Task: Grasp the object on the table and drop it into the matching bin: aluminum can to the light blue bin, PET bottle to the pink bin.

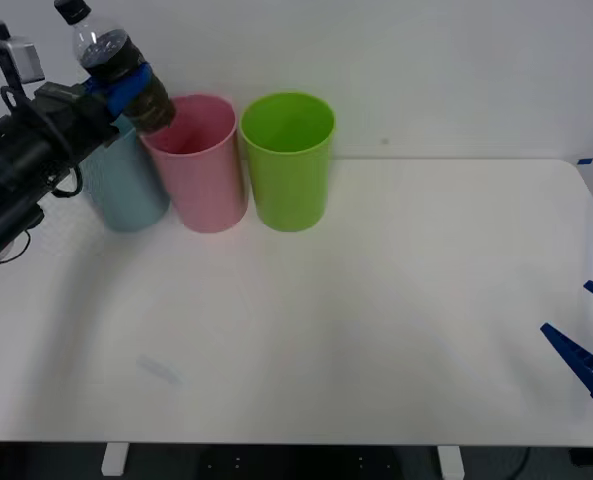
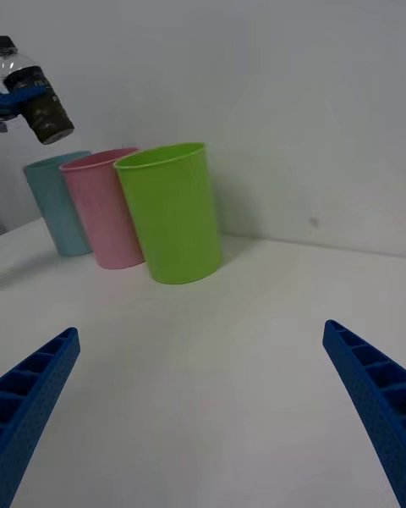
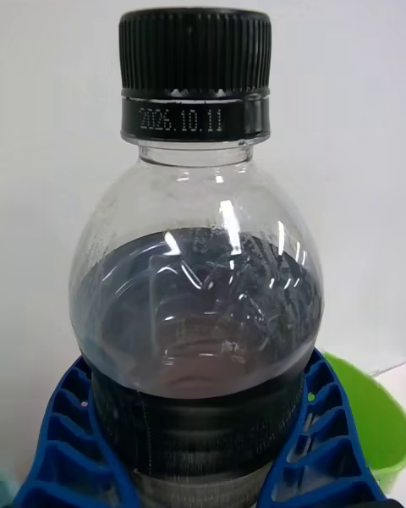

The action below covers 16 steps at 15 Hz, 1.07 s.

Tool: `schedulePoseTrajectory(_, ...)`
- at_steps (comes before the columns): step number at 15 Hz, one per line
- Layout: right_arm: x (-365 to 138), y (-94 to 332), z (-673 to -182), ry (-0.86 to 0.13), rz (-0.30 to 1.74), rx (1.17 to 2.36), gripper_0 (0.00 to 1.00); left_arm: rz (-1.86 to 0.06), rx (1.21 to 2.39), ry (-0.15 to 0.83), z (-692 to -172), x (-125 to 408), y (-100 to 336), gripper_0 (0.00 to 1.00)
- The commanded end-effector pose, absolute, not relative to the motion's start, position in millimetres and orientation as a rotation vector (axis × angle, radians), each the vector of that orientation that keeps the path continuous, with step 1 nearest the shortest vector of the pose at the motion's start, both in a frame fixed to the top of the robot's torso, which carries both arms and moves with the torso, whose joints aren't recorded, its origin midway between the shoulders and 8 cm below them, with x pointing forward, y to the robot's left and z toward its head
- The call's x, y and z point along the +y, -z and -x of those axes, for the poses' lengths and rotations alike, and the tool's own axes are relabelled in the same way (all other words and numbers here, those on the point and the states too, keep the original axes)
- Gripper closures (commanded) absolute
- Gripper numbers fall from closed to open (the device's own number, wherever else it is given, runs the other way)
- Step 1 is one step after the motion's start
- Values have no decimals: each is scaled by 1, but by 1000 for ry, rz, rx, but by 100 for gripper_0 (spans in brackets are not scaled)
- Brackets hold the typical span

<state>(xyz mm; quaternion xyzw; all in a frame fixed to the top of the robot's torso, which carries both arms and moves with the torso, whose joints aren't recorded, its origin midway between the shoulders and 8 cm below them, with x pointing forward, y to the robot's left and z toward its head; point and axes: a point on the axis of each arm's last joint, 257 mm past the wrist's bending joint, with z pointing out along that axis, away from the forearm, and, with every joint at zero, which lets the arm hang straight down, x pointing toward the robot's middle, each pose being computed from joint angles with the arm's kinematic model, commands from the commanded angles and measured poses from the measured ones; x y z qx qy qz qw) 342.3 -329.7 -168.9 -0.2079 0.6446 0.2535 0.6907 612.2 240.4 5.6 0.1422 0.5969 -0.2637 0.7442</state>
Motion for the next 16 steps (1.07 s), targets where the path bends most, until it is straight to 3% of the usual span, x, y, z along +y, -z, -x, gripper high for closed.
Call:
schedulePoseTrajectory(1,-330,169,-342,-567,465,1441,0,-331,1330,548,-633,235,-7,100)
schedulePoseTrajectory(11,-330,169,-342,-567,465,1441,0,-342,1367,514,-672,207,-7,100)
schedulePoseTrajectory(13,-330,169,-342,-567,465,1441,0,-344,1369,514,-672,205,-6,93)
schedulePoseTrajectory(14,-330,169,-342,-567,465,1441,0,-346,1368,512,-672,205,-6,78)
schedulePoseTrajectory(15,-330,169,-342,-567,465,1441,0,-346,1367,512,-672,205,-6,18)
schedulePoseTrajectory(16,-330,169,-342,-567,465,1441,0,-348,1366,509,-672,205,-6,0)
